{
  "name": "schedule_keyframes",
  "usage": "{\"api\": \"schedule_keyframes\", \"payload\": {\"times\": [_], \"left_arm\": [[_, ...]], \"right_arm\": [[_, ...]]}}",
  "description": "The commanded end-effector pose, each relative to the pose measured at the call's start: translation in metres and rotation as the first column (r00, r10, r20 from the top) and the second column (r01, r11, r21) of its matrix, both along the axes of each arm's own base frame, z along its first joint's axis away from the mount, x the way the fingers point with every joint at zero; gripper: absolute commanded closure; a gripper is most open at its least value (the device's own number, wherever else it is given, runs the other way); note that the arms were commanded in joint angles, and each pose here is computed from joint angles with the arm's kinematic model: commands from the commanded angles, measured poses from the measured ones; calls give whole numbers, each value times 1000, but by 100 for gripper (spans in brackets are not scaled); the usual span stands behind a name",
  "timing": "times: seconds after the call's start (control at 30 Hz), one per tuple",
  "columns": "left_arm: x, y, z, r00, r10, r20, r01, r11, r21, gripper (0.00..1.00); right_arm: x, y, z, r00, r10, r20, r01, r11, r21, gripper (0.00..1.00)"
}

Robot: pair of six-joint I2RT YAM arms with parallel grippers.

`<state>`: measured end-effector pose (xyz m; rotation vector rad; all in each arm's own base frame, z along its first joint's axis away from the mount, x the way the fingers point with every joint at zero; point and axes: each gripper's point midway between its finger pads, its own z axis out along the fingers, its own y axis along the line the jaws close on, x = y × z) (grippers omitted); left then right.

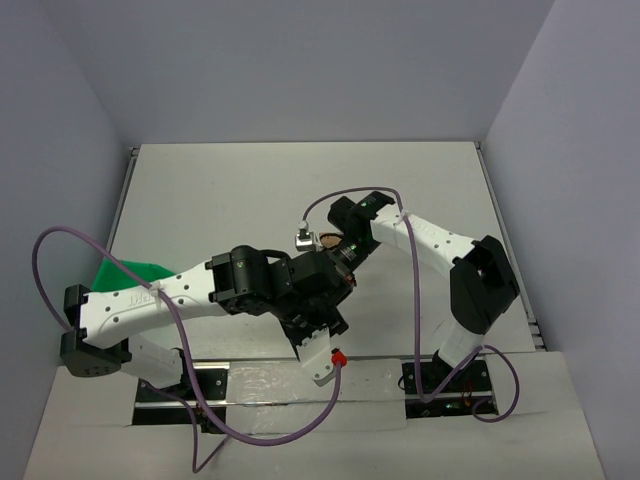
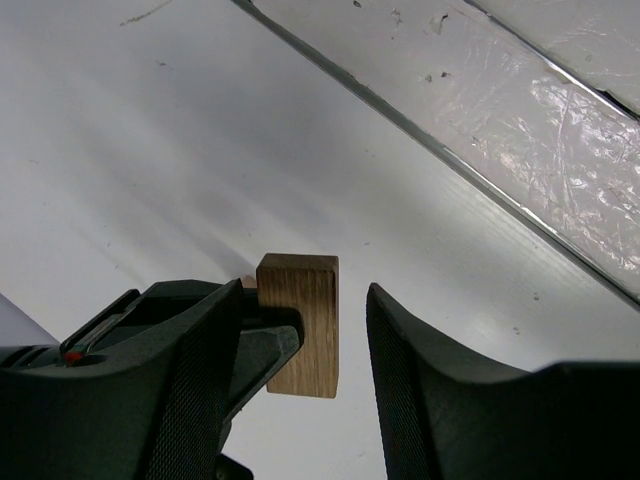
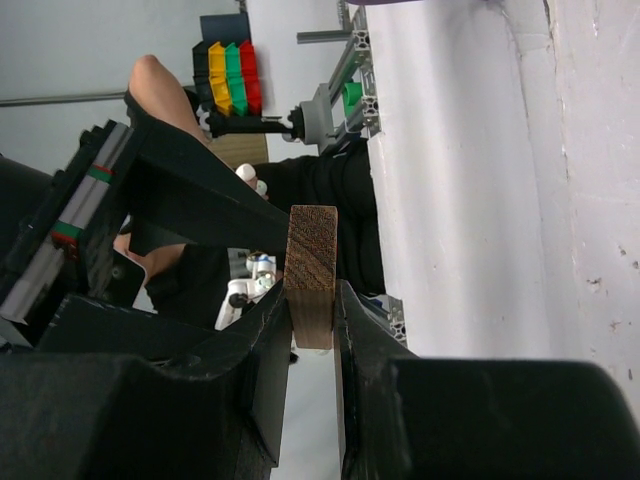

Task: Build the wood block tower

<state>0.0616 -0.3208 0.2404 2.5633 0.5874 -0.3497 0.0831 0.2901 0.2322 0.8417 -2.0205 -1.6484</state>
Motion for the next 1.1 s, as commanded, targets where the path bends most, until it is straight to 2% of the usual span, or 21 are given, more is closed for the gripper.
{"api": "schedule_keyframes", "payload": {"times": [0.0, 0.33, 0.77, 0.87, 0.97, 1.07], "left_arm": [[7, -2, -4, 999, 35, 15, -35, 999, 31, 42], [11, -4, -13, 999, 49, 14, -49, 997, 67, 48], [18, 0, -17, 996, 84, 21, -85, 992, 97, 48], [19, 1, -19, 995, 93, 21, -94, 990, 109, 52], [20, 2, -20, 995, 101, 16, -102, 988, 119, 63], [21, 4, -20, 994, 108, 15, -109, 986, 128, 67]], "right_arm": [[-5, 2, 8, 999, 4, -46, -4, 1000, 0, 100], [-10, -2, 5, 1000, 15, -22, -15, 1000, -4, 100], [-16, -4, 1, 999, 37, 15, -36, 999, -17, 100], [-17, -4, 2, 999, 38, 12, -38, 999, -13, 100], [-17, -4, 3, 999, 41, 17, -41, 999, -7, 100], [-17, -4, 3, 999, 43, 19, -43, 999, -6, 100]]}}
